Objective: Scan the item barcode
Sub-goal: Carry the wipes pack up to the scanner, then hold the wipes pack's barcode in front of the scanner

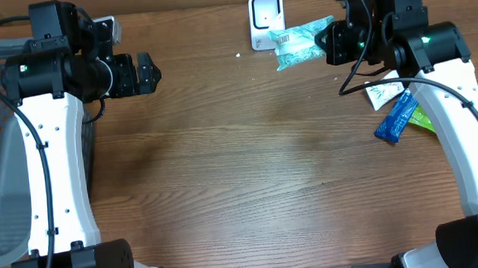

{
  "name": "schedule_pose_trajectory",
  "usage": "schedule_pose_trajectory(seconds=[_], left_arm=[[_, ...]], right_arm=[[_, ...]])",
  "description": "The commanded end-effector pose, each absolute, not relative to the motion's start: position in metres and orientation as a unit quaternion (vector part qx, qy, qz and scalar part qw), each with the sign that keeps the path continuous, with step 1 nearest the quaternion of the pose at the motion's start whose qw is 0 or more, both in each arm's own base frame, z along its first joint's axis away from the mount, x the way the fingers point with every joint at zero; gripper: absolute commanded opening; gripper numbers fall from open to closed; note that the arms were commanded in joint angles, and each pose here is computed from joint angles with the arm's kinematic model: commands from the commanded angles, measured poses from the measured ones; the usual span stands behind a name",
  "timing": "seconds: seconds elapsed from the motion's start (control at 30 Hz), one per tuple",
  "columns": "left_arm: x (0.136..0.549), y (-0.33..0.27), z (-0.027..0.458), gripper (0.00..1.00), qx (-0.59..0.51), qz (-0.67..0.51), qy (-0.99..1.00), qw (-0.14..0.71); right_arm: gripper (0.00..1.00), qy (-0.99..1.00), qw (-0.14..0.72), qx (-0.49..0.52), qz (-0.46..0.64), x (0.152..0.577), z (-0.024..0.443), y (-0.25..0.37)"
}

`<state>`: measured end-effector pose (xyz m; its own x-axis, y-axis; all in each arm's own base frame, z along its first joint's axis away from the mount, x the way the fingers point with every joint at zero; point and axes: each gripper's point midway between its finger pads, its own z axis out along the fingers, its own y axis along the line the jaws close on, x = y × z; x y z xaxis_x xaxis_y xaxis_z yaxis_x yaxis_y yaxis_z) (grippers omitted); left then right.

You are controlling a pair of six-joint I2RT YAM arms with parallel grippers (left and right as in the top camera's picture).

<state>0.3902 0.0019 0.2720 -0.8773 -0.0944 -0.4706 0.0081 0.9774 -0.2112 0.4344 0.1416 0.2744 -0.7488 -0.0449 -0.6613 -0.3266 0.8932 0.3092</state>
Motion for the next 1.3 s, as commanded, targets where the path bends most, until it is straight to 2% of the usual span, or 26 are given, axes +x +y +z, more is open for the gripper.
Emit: schedule_pose_trajectory(seconds=[0.0,0.43,0.7,1.03,1.27], left_arm=[[0.393,0.0,0.272,1.0,-0.012,-0.106,0.963,0.249],[0.393,0.0,0.272,1.0,-0.011,-0.106,0.963,0.249],[0.392,0.0,0.272,1.0,-0.011,-0.106,0.963,0.249],[0.392,0.0,0.272,1.0,-0.012,-0.106,0.963,0.249],[0.392,0.001,0.272,1.0,-0.012,-0.106,0.963,0.249]], right_arm=[[0.04,0.915,0.353,-0.078,0.181,0.438,0.279,0.13],[0.04,0.933,0.355,0.003,0.06,0.448,0.258,0.116],[0.04,0.934,0.356,0.016,0.003,0.451,0.245,0.117],[0.04,0.925,0.372,0.034,-0.076,0.46,0.24,0.1],[0.04,0.896,0.411,0.052,-0.159,0.473,0.256,0.075]])
